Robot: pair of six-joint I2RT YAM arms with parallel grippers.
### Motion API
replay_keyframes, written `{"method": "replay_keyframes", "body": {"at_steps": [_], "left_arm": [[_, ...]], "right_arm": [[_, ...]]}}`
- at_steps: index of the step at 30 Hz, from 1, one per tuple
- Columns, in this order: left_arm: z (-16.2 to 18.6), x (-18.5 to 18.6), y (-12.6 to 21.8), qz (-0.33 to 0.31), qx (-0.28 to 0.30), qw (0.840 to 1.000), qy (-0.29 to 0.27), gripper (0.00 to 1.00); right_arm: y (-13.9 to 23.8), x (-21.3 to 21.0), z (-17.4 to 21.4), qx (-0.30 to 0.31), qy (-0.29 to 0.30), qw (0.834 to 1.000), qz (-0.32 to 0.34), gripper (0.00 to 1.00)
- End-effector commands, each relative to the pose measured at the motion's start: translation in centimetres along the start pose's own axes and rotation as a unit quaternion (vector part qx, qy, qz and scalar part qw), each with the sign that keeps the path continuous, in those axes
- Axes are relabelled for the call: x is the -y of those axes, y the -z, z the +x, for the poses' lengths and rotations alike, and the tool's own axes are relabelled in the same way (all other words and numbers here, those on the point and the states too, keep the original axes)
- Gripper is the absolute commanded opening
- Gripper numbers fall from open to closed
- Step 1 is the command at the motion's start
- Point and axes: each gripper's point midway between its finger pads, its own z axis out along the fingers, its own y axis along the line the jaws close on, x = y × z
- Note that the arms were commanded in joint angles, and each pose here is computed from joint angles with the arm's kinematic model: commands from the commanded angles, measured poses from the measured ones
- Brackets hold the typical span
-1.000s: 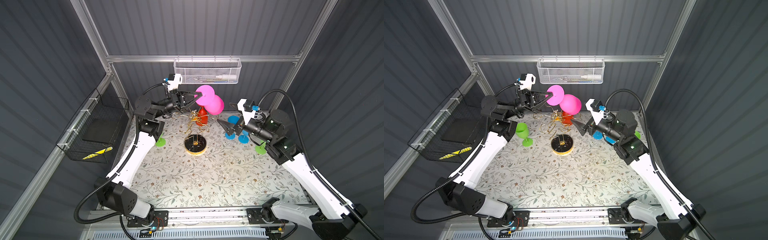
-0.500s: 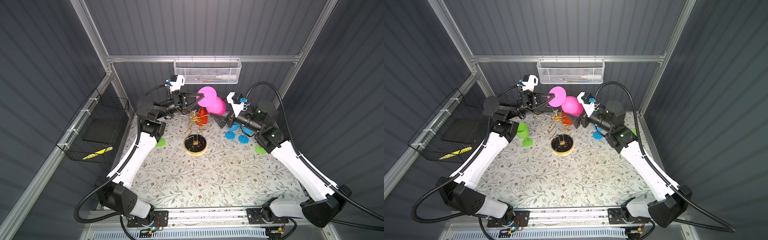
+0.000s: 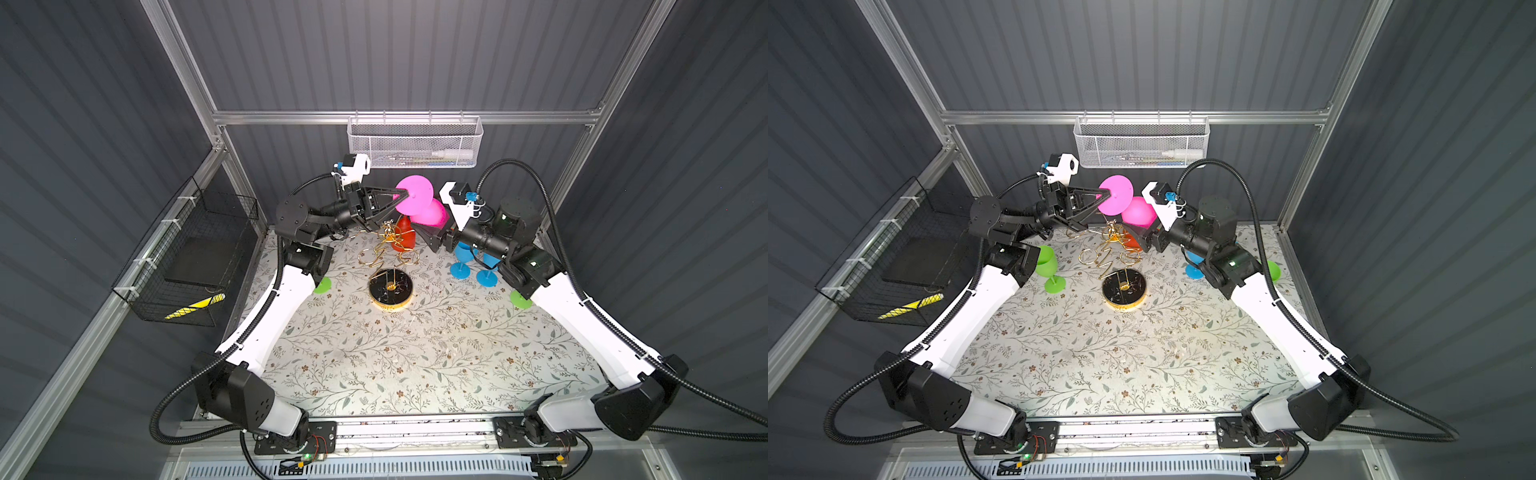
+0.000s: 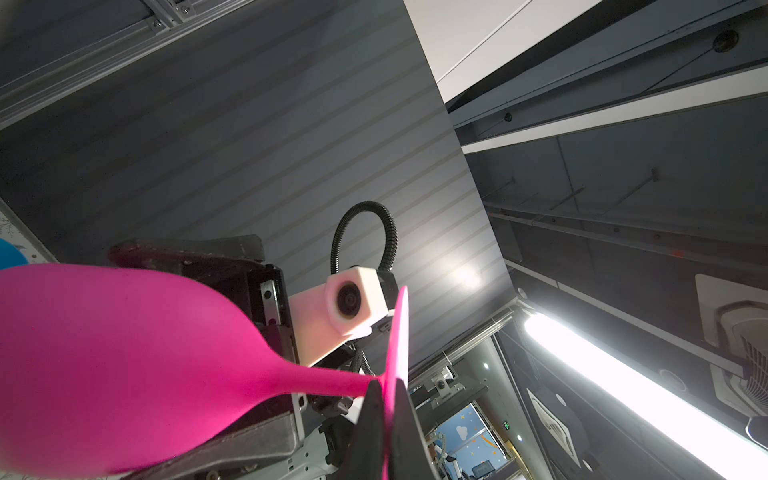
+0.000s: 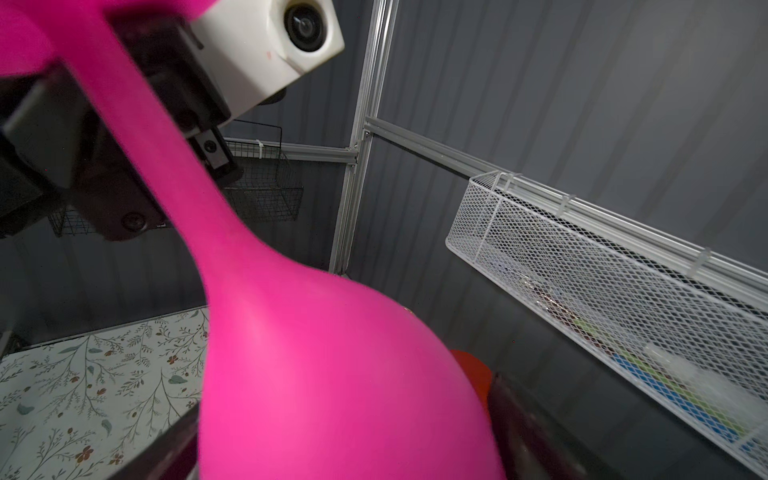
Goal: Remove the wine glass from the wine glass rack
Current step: 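Carry the pink glass toward the right gripper while the right gripper reaches to its bowl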
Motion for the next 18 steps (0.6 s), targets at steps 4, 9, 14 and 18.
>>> {"method": "replay_keyframes", "body": {"at_steps": [4, 9, 14, 18], "left_arm": [[0.5, 2.8, -0.3, 0.033, -0.01, 0.999, -0.038, 0.0], [0.3, 3.0, -0.5, 0.036, -0.01, 0.998, -0.048, 0.0], [0.2, 2.8, -0.4, 0.028, -0.005, 0.997, -0.066, 0.23], [0.2, 2.5, -0.4, 0.017, -0.001, 0.996, -0.085, 0.42]], "right_arm": [[0.6, -0.2, -0.5, 0.0, 0.0, 1.0, 0.013, 0.79], [1.3, -0.6, -0.1, -0.009, -0.01, 1.0, 0.021, 0.73], [2.7, -1.1, 0.6, -0.023, -0.039, 0.998, 0.038, 0.67], [4.2, -1.8, 1.6, -0.037, -0.071, 0.996, 0.043, 0.64]]}}
